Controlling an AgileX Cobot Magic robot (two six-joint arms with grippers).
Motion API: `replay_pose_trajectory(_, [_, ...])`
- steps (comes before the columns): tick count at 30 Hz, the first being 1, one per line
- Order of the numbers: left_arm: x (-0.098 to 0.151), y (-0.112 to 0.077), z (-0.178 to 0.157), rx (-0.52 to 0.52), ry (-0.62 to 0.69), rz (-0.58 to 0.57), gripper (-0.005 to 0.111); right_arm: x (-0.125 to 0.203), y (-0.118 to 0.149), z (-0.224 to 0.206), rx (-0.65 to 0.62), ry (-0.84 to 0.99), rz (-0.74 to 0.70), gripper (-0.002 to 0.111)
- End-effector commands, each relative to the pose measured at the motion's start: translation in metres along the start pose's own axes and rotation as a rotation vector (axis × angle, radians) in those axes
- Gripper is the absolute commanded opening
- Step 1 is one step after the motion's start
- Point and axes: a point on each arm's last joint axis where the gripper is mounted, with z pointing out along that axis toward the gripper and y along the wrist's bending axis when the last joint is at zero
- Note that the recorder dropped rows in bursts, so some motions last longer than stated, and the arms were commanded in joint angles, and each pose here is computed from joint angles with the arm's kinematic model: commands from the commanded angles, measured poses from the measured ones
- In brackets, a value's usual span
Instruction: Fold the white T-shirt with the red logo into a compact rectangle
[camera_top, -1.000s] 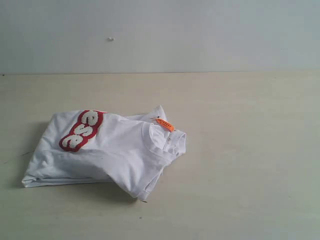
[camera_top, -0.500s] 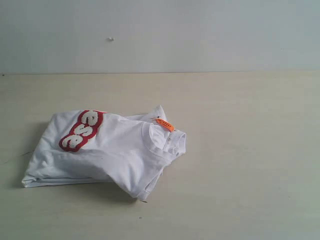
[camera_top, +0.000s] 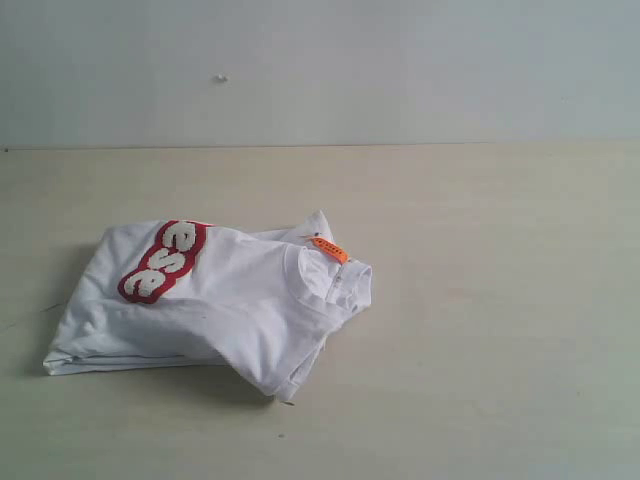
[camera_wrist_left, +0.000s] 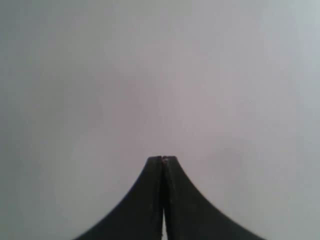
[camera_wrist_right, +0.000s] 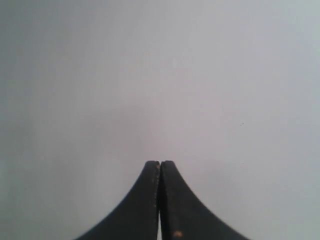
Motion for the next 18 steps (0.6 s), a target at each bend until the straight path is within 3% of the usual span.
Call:
replay_pose_trajectory(1, [0.003, 0.001, -0.007, -0.037, 0.000, 0.024, 0.000, 0.002, 0.000, -0.001, 0.000, 0.003, -0.004, 0.000])
replay_pose_trajectory(5, [0.014, 0.006, -0.014, -0.106, -0.033, -0.046, 0.000, 0.002, 0.000, -0.001, 0.000, 0.003, -0.004, 0.000])
replay_pose_trajectory(9, [0.029, 0.006, -0.020, -0.102, -0.115, -0.099, 0.000, 0.002, 0.000, -0.001, 0.000, 0.003, -0.002, 0.000])
replay_pose_trajectory(18, [0.074, 0.010, -0.019, -0.160, 0.010, -0.078, 0.000, 0.002, 0.000, -0.001, 0.001, 0.000, -0.002, 0.000])
